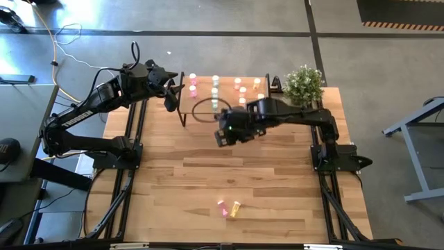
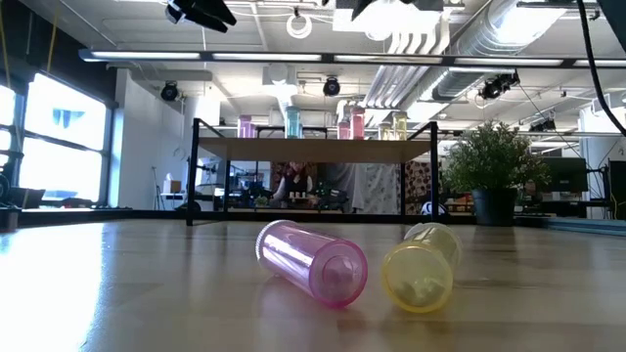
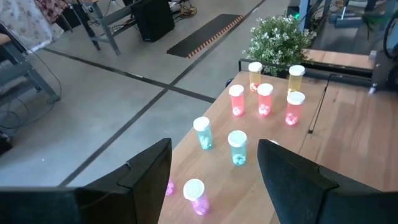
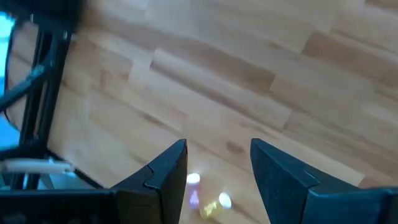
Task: Pick and place medicine bottles onto shelf by color
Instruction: Put the pink pill bottle on the shelf aligned with the other pink pill bottles
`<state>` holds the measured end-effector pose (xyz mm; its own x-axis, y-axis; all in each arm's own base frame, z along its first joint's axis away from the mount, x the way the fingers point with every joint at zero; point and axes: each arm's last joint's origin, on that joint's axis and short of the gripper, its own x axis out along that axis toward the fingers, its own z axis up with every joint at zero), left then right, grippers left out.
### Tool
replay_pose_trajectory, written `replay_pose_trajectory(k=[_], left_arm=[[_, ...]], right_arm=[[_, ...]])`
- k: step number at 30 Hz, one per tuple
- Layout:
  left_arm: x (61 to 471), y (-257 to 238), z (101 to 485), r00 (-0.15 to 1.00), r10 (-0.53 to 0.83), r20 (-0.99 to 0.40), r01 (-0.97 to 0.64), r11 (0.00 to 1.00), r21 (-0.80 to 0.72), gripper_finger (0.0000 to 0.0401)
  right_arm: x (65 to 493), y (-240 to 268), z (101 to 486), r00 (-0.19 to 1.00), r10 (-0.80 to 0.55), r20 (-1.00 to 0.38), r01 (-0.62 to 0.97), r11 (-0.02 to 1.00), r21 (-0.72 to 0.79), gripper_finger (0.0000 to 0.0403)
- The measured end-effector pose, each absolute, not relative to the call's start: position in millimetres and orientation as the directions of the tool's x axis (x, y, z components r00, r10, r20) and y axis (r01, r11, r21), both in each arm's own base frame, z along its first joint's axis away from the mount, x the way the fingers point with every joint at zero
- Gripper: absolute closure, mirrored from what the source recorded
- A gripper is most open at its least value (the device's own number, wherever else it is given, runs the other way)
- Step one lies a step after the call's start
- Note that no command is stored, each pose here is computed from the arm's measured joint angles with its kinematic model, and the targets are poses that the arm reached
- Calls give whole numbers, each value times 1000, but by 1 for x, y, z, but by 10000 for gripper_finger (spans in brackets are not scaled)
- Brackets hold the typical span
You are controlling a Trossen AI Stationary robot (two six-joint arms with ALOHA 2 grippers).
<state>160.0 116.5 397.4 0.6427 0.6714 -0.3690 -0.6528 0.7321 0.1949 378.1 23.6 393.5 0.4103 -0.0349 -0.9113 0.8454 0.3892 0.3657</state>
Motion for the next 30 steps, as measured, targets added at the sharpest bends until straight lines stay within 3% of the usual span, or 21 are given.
replay_pose_trajectory(k=[8,13,22,30], left_arm=[[160,115,395,660,636,-401,-658,747,101,174],[157,112,387,649,594,-476,-668,744,18,174],[151,100,371,608,461,-647,-687,714,-136,174],[149,87,362,545,396,-739,-672,734,-102,174]], right_arm=[[372,69,394,419,-33,-907,784,516,344,232],[367,95,394,425,-20,-905,745,575,337,209],[375,131,386,490,22,-872,699,588,408,187],[399,158,342,392,72,-917,706,616,350,192]])
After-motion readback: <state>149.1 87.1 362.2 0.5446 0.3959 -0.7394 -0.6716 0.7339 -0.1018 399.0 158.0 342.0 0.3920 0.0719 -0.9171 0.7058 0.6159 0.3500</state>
